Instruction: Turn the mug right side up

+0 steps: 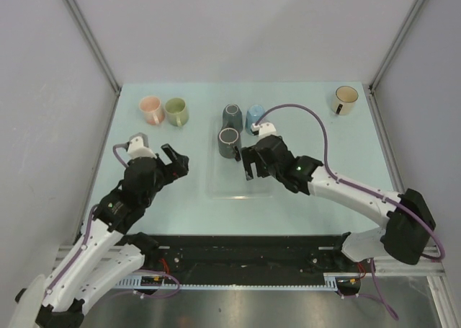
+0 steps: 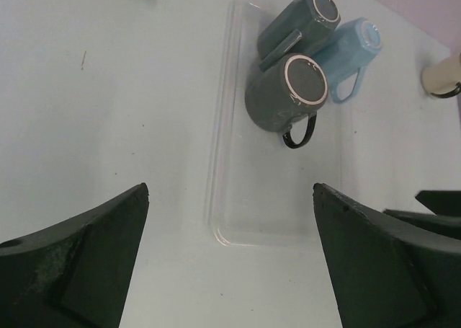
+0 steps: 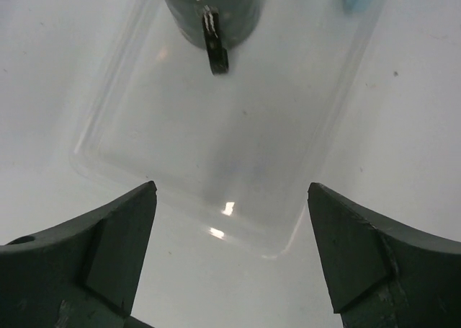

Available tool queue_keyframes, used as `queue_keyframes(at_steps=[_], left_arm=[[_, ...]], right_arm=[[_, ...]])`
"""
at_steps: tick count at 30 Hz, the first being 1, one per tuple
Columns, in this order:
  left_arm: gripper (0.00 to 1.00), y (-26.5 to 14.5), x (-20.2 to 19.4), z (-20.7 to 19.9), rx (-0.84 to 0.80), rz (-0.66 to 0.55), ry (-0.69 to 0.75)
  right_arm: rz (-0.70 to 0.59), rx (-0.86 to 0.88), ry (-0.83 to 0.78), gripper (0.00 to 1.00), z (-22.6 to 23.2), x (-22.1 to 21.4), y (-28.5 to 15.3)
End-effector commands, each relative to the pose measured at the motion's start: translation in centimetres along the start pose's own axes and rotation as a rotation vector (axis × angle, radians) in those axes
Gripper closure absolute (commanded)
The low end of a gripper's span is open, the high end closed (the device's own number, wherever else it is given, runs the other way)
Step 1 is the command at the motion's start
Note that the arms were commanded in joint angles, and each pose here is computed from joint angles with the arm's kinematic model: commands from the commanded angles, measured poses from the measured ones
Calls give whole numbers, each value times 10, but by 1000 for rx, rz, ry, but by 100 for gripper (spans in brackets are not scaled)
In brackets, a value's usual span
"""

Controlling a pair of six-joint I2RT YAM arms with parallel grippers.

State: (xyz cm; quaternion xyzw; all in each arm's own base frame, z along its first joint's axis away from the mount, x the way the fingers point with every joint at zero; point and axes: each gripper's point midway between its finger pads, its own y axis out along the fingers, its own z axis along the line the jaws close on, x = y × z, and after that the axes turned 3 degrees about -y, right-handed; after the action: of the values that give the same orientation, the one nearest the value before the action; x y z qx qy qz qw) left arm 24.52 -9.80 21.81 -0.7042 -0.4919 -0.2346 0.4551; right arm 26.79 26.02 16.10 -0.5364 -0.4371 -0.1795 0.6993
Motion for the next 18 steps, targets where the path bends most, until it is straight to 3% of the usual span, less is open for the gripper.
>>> queue_keyframes(at_steps=[1, 7, 13, 18], left_arm=[[0, -2, -14, 17, 56, -17, -188], [0, -16, -9, 49, 129, -122, -268], [0, -27, -9, 27, -39, -102, -232], [4, -32, -20, 11, -183, -77, -230]], right_arm=[[-78, 93, 3, 8, 23, 63, 16], [10, 157, 18, 4, 30, 61, 50], [70, 145, -28, 1, 31, 51, 78], [119, 103, -77, 7, 30, 43, 104]])
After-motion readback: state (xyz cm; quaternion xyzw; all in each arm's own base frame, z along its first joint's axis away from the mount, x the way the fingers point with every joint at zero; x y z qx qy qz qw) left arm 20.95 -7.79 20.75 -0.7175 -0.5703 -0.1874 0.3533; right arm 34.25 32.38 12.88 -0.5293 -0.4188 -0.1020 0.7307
